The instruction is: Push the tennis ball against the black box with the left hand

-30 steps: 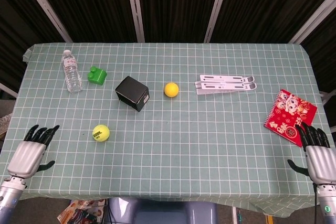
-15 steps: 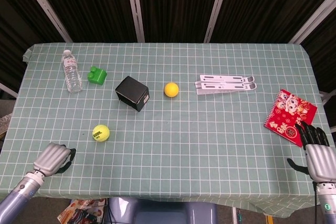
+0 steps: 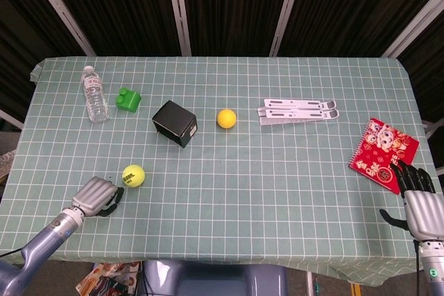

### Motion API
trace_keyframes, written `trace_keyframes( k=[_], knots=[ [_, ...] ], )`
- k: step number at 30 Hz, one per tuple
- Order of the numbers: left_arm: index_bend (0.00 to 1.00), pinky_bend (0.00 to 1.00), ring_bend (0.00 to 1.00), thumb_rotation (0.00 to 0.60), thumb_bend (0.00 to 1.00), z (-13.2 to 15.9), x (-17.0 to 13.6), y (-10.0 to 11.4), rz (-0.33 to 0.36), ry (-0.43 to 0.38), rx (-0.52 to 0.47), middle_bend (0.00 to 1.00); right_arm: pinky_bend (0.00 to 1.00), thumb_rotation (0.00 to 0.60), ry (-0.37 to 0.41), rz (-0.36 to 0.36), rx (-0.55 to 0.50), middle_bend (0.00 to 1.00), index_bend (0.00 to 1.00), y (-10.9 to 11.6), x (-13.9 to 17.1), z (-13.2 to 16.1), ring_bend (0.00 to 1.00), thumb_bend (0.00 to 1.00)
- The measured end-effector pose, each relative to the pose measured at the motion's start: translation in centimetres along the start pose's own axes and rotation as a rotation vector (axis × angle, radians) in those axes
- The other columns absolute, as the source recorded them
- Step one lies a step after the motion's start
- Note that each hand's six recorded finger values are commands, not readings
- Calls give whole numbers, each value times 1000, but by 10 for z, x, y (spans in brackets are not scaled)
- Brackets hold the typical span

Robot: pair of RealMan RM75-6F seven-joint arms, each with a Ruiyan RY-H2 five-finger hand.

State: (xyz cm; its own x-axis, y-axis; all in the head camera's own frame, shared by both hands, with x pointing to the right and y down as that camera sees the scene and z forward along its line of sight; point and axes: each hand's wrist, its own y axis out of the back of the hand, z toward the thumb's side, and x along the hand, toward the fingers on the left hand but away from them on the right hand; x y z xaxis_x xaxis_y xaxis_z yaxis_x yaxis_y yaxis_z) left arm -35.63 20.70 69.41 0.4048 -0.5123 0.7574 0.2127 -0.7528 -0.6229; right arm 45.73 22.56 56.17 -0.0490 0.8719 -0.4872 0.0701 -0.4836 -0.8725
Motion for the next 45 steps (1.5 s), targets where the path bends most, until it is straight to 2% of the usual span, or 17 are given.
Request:
trace_keyframes(
  k=[8,27,34,40,45],
  knots=[
    [508,707,495,600,363,8,18,3,16,-21,-11,616,0,600,-2,-1,-4,0,0,1,0,-1,0,234],
    [493,673,480,600,363,8,51,26,146,-2,2,548,0,600,21,-9,-22,0,0,4,3,1,0,234],
    [483,584,448,600,362,6,71,35,185,15,0,507,0,600,20,-8,-19,0,0,5,5,0,0,235],
    [466,470,399,600,360,9,85,37,180,27,6,475,0,600,24,-1,-19,0,0,4,6,2,0,234],
    [463,455,384,600,353,13,95,42,190,26,9,466,0,600,23,-6,-21,0,0,5,7,2,0,235]
  ],
)
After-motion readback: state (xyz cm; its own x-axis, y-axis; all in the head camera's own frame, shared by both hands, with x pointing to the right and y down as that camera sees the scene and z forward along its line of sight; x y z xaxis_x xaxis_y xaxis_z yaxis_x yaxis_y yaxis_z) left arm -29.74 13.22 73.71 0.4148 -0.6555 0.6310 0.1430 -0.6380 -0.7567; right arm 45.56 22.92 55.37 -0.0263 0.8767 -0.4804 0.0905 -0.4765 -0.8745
